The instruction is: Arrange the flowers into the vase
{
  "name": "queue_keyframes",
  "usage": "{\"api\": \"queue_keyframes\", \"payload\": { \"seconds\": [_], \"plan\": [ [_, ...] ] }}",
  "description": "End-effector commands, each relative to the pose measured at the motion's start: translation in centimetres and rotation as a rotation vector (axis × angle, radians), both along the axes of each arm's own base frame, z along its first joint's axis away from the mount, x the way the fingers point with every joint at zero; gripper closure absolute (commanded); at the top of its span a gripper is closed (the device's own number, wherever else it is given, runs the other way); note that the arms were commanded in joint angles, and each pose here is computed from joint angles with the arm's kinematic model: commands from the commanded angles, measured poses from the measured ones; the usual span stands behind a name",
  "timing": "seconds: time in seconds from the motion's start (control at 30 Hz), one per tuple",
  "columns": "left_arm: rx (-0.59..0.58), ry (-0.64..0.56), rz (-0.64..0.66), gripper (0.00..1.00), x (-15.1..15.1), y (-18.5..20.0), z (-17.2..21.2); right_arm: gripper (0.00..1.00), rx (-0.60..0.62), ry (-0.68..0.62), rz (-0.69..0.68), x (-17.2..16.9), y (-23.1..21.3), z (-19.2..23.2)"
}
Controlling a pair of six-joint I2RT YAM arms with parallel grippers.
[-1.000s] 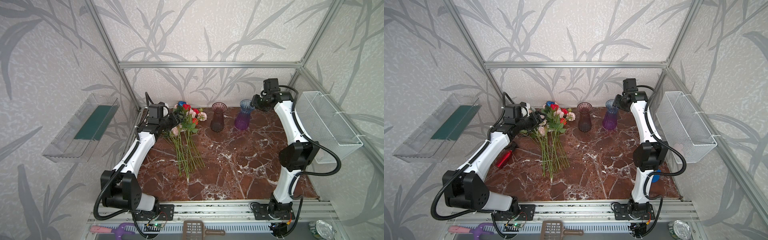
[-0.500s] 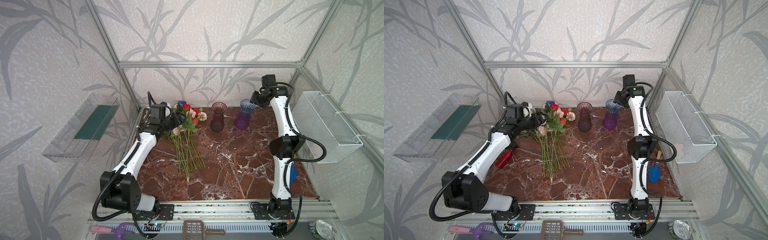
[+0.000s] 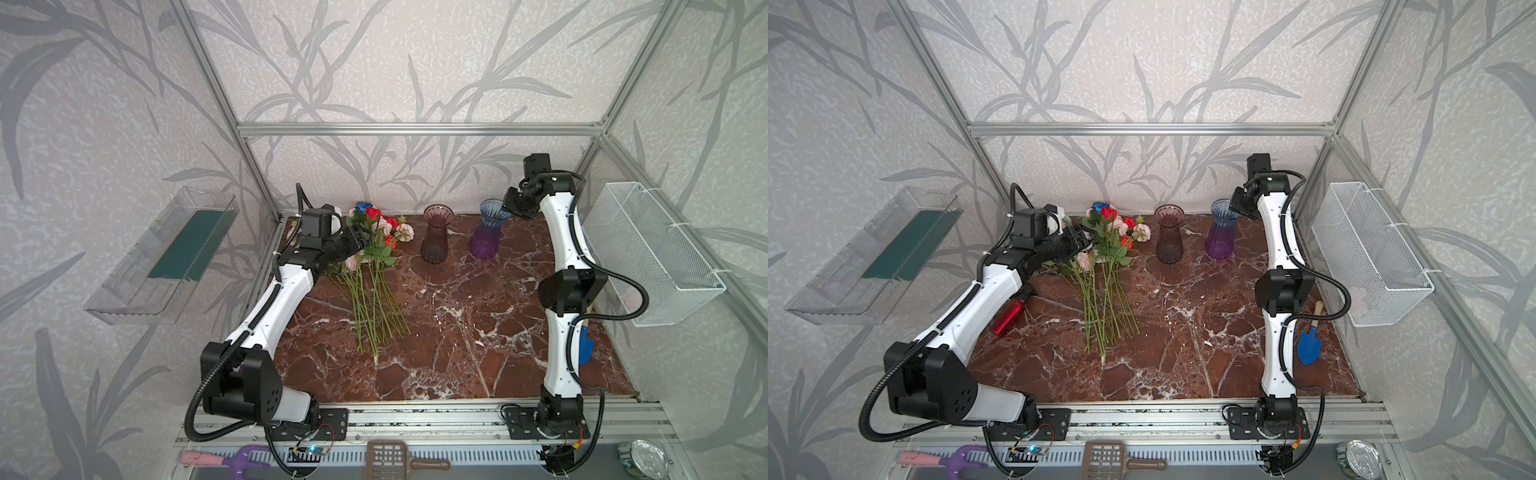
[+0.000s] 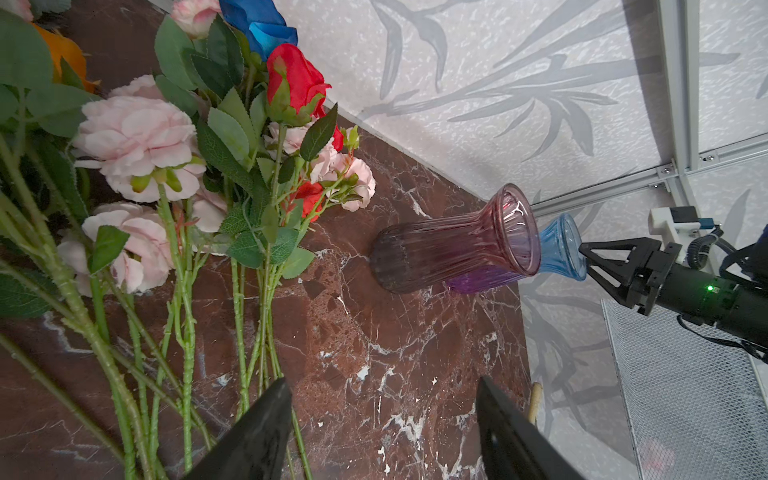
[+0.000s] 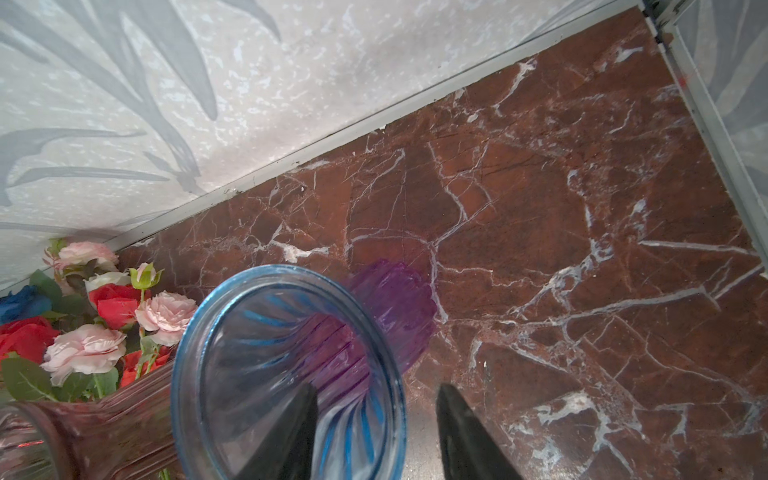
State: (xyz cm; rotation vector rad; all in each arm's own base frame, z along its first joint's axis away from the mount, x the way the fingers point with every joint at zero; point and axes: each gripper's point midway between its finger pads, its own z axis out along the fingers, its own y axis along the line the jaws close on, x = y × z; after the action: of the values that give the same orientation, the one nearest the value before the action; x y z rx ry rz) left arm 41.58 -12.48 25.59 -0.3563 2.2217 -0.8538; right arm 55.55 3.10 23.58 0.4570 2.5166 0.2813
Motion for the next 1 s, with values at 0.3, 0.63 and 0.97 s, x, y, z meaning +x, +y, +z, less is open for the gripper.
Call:
{"api": "queue_keyframes", "payload": {
  "seconds": [0.3, 0.63, 0.97],
  "plan": [
    [0.012, -0.009, 0.002, 0.29, 0.0, 0.3, 0.5, 0.69, 0.042, 0.053, -0.002, 0.2, 0.4, -2.4],
    [0.007, -0.023, 0.021, 0.29, 0.1, 1.0, 1.1, 0.85, 0.075, 0.050, -0.032, 0.4, 0.1, -2.4],
    [-0.017, -0.062, 0.028, 0.29, 0.1, 1.5, 2.0, 1.00, 0.126, -0.003, -0.023, 0.3, 0.9, -0.1]
  ]
}}
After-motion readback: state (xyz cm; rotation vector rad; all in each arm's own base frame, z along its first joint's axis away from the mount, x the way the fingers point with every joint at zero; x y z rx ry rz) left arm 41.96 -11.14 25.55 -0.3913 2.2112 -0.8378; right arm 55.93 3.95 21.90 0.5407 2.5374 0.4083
